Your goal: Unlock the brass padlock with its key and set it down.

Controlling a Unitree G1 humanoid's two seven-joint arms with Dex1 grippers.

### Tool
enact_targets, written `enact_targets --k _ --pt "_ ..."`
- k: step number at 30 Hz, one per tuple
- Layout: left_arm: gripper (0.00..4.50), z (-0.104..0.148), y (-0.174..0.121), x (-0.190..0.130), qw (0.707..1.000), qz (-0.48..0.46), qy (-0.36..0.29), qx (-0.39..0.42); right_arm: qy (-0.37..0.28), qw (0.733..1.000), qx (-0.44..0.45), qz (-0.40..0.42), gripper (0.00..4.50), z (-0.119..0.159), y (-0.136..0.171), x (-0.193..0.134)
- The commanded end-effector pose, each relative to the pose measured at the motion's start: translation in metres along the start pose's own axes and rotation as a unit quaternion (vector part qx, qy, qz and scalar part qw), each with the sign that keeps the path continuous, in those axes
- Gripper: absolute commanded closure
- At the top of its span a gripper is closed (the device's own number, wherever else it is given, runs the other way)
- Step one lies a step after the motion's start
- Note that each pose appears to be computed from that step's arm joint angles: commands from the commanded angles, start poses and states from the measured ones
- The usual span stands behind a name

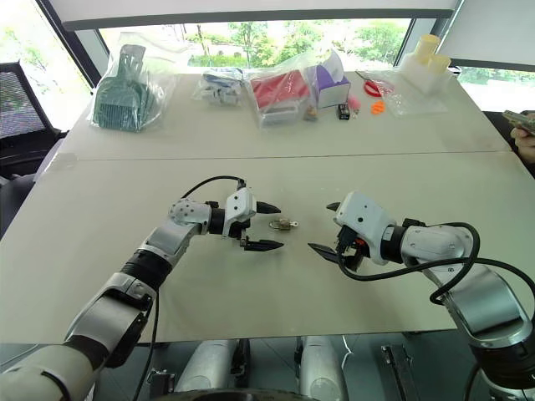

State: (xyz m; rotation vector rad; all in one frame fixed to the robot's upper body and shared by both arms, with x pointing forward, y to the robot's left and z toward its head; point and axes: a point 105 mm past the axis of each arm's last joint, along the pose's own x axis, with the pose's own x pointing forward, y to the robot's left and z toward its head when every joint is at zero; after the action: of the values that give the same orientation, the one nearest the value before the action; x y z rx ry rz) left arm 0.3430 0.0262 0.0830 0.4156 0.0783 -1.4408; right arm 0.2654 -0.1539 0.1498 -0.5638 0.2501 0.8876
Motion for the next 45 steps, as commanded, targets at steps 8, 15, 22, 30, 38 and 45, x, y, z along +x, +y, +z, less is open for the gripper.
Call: enact_targets --k 8,15,22,30,38,45 --pt "0.06 -0.002 0.006 0.011 1.000 -0.005 0.005 0.025 -0.015 0.999 -0.020 -0.025 0.00 0.013 -0.004 -0.009" --pt "2.34 -0.003 0.006 0.013 1.000 -0.008 0.008 0.028 -0.012 0.999 -0.023 -0.025 0.00 0.013 -0.004 -0.009" --pt "3.77 -0.004 0.006 0.014 1.000 -0.007 0.010 0.028 0.002 0.998 -0.064 -0.028 0.00 0.010 -0.004 -0.002" --pt "3.77 0.031 0.017 -0.014 0.999 -0.008 -0.035 0.018 -0.010 0.960 -0.269 -0.078 0.00 0.016 -0.009 0.024" --pt "3.77 0.056 0.013 -0.037 0.999 -0.011 -0.051 0.011 -0.038 0.921 -0.378 -0.088 0.00 0.028 -0.005 0.050" --pt "3.77 0.057 0.010 -0.038 0.999 -0.006 -0.049 0.009 -0.055 0.911 -0.396 -0.097 0.25 0.035 -0.008 0.059"
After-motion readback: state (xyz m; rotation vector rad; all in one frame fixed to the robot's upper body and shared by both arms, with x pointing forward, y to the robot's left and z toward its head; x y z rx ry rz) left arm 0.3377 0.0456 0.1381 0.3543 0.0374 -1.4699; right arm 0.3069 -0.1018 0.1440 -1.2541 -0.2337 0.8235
